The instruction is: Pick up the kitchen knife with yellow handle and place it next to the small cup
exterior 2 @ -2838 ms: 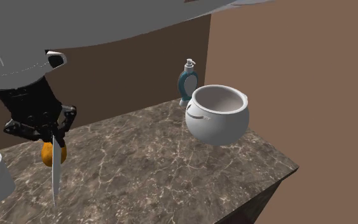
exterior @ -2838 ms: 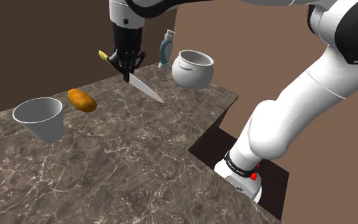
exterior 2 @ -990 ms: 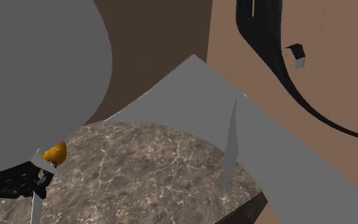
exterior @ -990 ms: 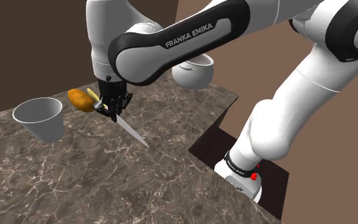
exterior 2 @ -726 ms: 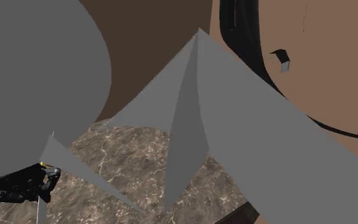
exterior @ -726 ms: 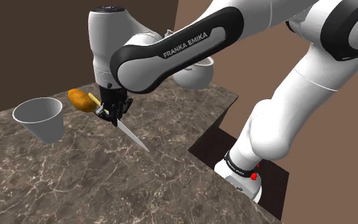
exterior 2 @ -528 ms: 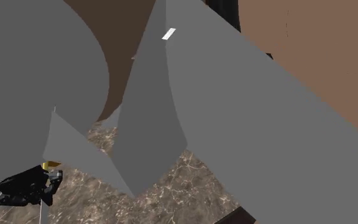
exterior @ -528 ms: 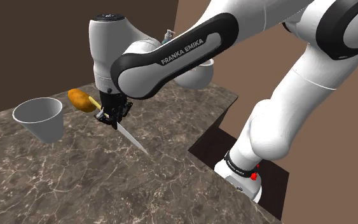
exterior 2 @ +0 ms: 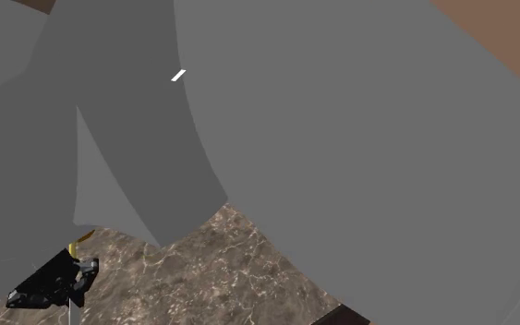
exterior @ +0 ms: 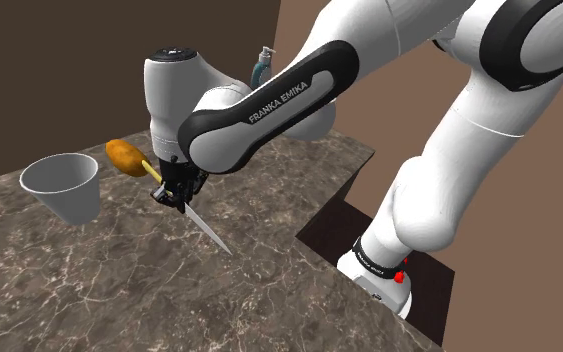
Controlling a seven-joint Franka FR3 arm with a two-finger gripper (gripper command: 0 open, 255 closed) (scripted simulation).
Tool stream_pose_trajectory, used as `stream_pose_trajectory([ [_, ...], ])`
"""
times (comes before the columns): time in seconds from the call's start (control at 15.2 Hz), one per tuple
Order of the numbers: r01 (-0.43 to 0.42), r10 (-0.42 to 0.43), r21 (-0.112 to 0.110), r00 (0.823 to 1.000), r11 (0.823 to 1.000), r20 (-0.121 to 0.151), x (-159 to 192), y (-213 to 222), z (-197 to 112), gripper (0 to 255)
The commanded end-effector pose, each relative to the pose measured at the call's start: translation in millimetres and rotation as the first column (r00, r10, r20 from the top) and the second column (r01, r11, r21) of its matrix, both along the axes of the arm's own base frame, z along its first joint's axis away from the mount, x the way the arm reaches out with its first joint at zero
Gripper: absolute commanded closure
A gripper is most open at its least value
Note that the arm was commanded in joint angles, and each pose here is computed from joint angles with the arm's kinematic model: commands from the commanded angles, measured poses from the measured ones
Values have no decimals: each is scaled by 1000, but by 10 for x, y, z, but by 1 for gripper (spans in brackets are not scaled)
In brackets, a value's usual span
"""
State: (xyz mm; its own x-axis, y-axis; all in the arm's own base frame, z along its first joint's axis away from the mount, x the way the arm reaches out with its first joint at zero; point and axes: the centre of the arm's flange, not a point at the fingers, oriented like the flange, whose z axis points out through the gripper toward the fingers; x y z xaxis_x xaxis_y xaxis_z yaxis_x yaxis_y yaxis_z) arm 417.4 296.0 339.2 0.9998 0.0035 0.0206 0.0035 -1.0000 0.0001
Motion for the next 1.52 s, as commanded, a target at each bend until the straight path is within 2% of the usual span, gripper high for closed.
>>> stream_pose_trajectory([
  [0.0,0,0,0,1000,1000,0,0,-2,-9,255],
  [0.26,0,0,0,1000,1000,0,0,-1,-9,255],
  [0.33,0,0,0,1000,1000,0,0,-1,-9,0],
  [0.66,0,0,0,1000,1000,0,0,-2,-9,0],
  [0.92,0,0,0,1000,1000,0,-10,-2,491,0],
  [1.45,0,0,0,1000,1000,0,-10,-2,491,0],
])
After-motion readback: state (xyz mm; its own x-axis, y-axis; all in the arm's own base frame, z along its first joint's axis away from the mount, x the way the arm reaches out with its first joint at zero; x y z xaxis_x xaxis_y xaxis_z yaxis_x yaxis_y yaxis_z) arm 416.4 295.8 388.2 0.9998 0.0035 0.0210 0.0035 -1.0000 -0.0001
